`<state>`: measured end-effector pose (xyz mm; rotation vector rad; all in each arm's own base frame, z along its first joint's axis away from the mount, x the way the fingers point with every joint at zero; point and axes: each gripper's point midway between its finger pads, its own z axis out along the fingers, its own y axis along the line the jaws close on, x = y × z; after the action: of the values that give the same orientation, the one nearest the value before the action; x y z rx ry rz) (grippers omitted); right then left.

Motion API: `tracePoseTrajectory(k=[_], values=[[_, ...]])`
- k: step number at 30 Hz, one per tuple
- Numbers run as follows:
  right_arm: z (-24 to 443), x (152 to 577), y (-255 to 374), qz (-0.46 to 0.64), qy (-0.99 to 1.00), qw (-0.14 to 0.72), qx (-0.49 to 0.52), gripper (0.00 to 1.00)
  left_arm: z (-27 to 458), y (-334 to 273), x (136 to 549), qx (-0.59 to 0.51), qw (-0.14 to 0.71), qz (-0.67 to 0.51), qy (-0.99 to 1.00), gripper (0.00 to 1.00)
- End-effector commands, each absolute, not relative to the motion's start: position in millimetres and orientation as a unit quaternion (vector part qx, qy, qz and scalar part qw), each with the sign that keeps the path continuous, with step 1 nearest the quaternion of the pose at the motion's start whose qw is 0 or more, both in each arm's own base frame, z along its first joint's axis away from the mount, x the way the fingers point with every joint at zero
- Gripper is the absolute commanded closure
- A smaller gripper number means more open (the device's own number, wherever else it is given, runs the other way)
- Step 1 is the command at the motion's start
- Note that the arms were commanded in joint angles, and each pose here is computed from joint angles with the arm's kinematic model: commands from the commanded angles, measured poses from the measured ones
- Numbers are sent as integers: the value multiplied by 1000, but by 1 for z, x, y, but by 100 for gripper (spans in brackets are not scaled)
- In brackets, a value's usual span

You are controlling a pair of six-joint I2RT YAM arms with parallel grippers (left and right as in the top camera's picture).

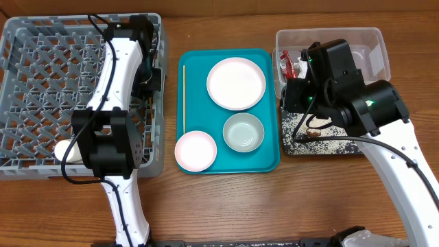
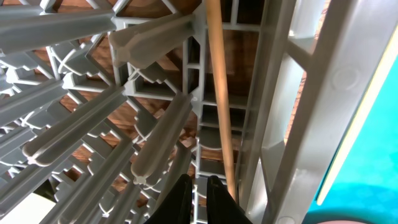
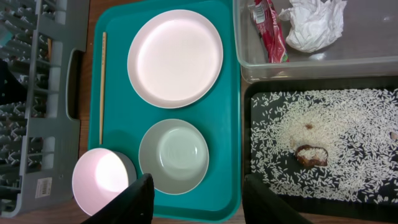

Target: Sort waste into correct bins and load items into the dishwasher

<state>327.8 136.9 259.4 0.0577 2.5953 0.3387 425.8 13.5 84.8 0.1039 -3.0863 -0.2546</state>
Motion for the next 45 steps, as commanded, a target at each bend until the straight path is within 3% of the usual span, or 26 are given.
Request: tracePoseTrajectory(k=[1, 8, 12, 15, 17, 20, 23, 26, 27, 28, 29, 37, 40, 45], values=[[266, 331, 138, 132, 954, 268, 23, 52, 87, 9, 425, 46, 20, -76, -996, 88], [267, 331, 138, 133, 953, 270, 23, 52, 171, -14, 424, 43, -60, -18, -997, 85], [266, 331, 138, 132, 954, 268, 23, 52, 247, -40, 400, 32, -143, 11, -989, 75], [265, 329, 137, 131, 955, 265, 23, 52, 273, -58, 377, 29, -163, 21, -986, 69], [265, 329, 137, 130, 955, 265, 23, 52, 279, -71, 366, 15, -166, 18, -986, 55], [265, 329, 137, 130, 955, 265, 23, 52, 266, -92, 361, -8, -153, 20, -988, 35], [265, 329, 137, 130, 955, 265, 23, 51, 237, -109, 369, -7, -142, 20, -990, 32], [265, 329, 137, 131, 955, 265, 23, 51, 204, -115, 380, 27, -133, 21, -991, 40], [265, 329, 137, 131, 955, 265, 23, 51, 190, -115, 384, 40, -128, 18, -991, 46], [265, 329, 137, 131, 955, 265, 23, 51, 180, -115, 386, 50, -125, 15, -991, 61], [265, 329, 137, 131, 955, 265, 23, 51, 169, -114, 389, 56, -122, 9, -991, 68], [265, 328, 140, 138, 955, 261, 20, 51, 96, -105, 413, 69, -112, -36, -991, 59], [265, 328, 140, 138, 955, 261, 20, 51, 78, -102, 423, 70, -113, -45, -990, 47], [265, 328, 140, 138, 955, 261, 20, 51, 38, -99, 433, 63, -92, -54, -992, 47]])
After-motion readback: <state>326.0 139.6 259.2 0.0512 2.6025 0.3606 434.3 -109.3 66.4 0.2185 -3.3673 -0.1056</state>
